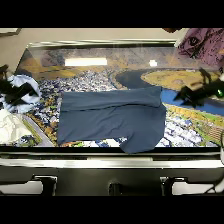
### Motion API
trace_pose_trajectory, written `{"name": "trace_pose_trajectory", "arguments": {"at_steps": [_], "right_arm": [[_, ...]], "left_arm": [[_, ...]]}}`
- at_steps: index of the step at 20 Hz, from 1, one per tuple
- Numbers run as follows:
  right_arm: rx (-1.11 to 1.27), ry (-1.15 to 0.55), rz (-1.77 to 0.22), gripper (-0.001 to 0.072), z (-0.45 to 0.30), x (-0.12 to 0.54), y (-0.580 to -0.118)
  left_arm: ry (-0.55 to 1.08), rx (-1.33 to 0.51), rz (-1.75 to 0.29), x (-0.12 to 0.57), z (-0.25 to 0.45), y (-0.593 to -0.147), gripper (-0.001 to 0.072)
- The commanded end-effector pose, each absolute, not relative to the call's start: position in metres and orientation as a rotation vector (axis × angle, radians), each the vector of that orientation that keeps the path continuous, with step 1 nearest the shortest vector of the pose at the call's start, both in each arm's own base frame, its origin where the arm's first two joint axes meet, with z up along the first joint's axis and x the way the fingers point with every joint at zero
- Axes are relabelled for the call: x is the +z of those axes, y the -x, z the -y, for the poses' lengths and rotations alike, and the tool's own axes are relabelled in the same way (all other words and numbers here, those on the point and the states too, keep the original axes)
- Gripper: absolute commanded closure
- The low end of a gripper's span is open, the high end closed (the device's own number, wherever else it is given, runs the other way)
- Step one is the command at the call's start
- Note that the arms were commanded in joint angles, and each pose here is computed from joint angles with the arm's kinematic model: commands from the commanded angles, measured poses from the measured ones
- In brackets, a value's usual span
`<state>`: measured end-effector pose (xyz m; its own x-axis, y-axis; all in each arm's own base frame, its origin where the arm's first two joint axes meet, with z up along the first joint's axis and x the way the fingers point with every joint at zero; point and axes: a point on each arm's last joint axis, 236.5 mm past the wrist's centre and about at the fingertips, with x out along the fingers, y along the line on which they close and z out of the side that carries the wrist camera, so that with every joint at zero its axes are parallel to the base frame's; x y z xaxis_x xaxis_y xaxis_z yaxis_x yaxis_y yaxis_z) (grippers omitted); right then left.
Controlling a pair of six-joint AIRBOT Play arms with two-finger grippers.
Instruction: Fold the clothes and pants, and hang the long-sleeved shirts on hangers.
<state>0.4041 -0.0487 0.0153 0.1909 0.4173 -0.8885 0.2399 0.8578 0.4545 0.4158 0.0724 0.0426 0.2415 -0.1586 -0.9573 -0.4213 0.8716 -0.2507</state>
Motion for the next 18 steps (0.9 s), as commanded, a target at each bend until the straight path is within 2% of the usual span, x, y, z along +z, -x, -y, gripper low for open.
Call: {"name": "trace_pose_trajectory", "arguments": {"at_steps": [1, 4, 8, 13, 18], "right_arm": [[0.133, -0.762, -1.435, 0.0212, 0.039, -0.012, -0.318], [0.142, -0.834, -1.495, 0.0212, -0.002, -0.046, -0.254], [0.155, -0.951, -1.579, 0.0211, -0.043, -0.079, -0.200], [0.170, -1.110, -1.489, 0.0212, -0.069, -0.091, -0.204], [0.142, -1.121, -1.434, 0.0228, -0.070, -0.104, -0.207]], "left_arm": [[0.669, 0.230, -1.267, 0.030, -0.067, -0.360, 0.0008], [0.761, 0.218, -1.268, 0.001, -0.037, -0.318, 0.0007], [0.794, 0.211, -1.345, -0.022, -0.018, -0.282, 0.0007], [0.796, 0.211, -1.348, -0.022, -0.018, -0.282, 0.0007], [0.799, 0.214, -1.349, -0.022, -0.018, -0.281, 0.0007]]}}
